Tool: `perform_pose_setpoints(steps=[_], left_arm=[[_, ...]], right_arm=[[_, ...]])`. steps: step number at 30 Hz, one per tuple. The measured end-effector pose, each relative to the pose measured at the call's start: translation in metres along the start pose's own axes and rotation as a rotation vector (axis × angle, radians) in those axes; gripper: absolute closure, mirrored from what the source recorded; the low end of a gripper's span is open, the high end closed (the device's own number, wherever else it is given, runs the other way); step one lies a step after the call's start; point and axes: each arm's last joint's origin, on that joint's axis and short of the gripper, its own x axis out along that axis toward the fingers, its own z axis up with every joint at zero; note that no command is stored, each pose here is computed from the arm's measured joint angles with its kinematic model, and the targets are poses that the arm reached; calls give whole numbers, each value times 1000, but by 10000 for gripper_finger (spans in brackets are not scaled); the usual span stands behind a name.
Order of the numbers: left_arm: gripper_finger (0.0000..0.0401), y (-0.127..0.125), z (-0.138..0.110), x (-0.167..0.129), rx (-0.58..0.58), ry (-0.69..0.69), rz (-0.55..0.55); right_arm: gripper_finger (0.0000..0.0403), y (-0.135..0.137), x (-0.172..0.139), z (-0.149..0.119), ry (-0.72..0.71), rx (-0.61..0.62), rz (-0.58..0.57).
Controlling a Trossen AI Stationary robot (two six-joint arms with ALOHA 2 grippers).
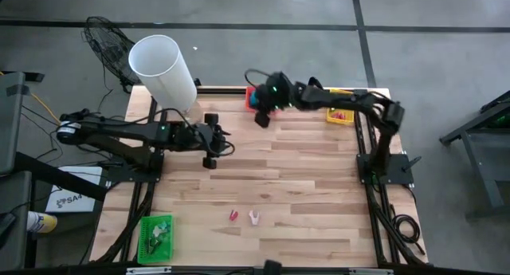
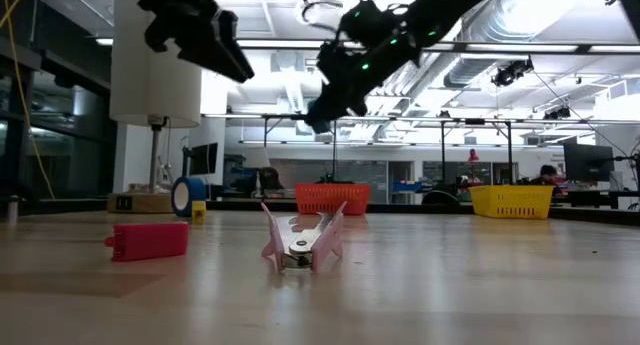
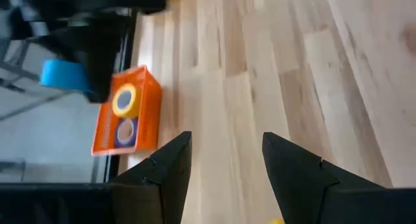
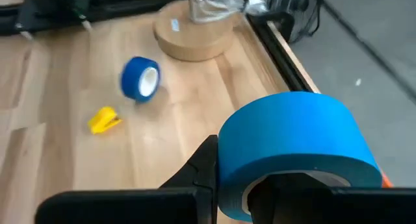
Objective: Pick and place Stapler, Stapler remover, tape
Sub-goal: Put the blue tape into the orange bin
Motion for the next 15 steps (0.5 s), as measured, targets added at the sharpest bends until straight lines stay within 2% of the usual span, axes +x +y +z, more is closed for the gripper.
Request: perform_pose_setpoints(steps=[7, 15], left_arm=[[217, -17, 0, -8, 39, 57, 39], [217, -40, -1, -19, 79, 86, 40]], right_arm=[[366, -45, 44, 12, 117, 63, 56], [366, -81, 90, -11, 307, 149, 70]])
